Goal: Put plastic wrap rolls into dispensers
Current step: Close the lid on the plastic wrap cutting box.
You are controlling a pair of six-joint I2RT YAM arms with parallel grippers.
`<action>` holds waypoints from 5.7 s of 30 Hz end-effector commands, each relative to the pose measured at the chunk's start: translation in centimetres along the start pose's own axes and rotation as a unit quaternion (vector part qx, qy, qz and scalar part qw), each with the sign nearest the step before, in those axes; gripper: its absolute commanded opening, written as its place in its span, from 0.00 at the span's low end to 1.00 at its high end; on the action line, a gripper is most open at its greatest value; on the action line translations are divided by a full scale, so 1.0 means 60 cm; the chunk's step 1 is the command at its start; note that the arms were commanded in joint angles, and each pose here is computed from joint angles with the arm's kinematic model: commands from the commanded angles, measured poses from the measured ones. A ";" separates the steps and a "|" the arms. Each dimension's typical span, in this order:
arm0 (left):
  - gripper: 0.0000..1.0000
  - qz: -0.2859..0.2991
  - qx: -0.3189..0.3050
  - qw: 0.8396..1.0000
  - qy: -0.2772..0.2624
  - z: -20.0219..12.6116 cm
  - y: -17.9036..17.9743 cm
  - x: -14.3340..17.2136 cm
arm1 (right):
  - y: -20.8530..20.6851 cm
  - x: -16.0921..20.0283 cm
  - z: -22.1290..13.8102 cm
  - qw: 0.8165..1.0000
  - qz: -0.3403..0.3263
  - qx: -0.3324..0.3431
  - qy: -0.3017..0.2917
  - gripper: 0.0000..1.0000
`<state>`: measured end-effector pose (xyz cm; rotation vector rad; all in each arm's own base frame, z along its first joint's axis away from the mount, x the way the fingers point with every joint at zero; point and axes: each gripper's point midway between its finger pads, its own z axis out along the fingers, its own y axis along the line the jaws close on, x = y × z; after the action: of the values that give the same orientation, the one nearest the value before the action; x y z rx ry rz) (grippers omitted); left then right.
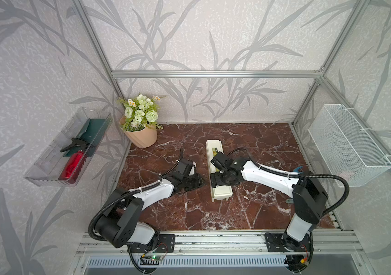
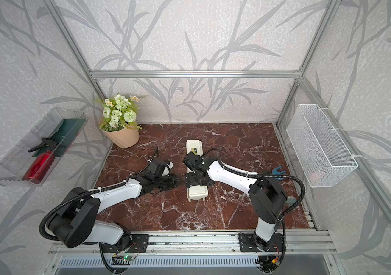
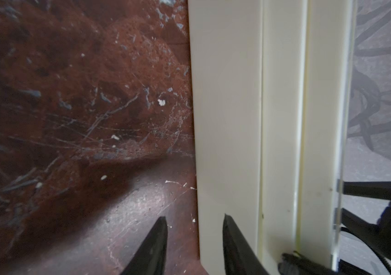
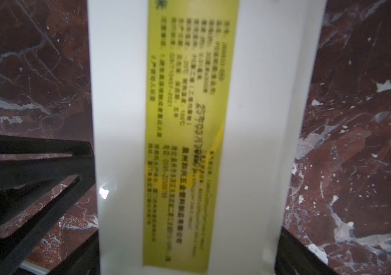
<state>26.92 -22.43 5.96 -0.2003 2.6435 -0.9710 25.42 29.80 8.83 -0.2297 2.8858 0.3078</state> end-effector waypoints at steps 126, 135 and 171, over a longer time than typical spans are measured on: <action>0.10 0.003 0.091 0.996 0.008 0.043 -0.063 0.007 | -0.008 0.023 0.001 0.997 -0.014 -0.030 0.066 0.78; 0.00 -0.009 0.117 0.993 0.015 0.061 -0.076 0.011 | -0.019 0.039 0.016 0.994 -0.026 0.028 0.098 0.78; 0.00 0.018 0.122 0.992 0.014 0.045 -0.114 0.003 | -0.014 0.083 0.070 0.988 -0.044 0.076 0.131 0.69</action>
<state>27.53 -26.39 4.20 -0.2350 2.6149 -1.1421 24.91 30.26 9.47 -0.2894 2.9780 0.1986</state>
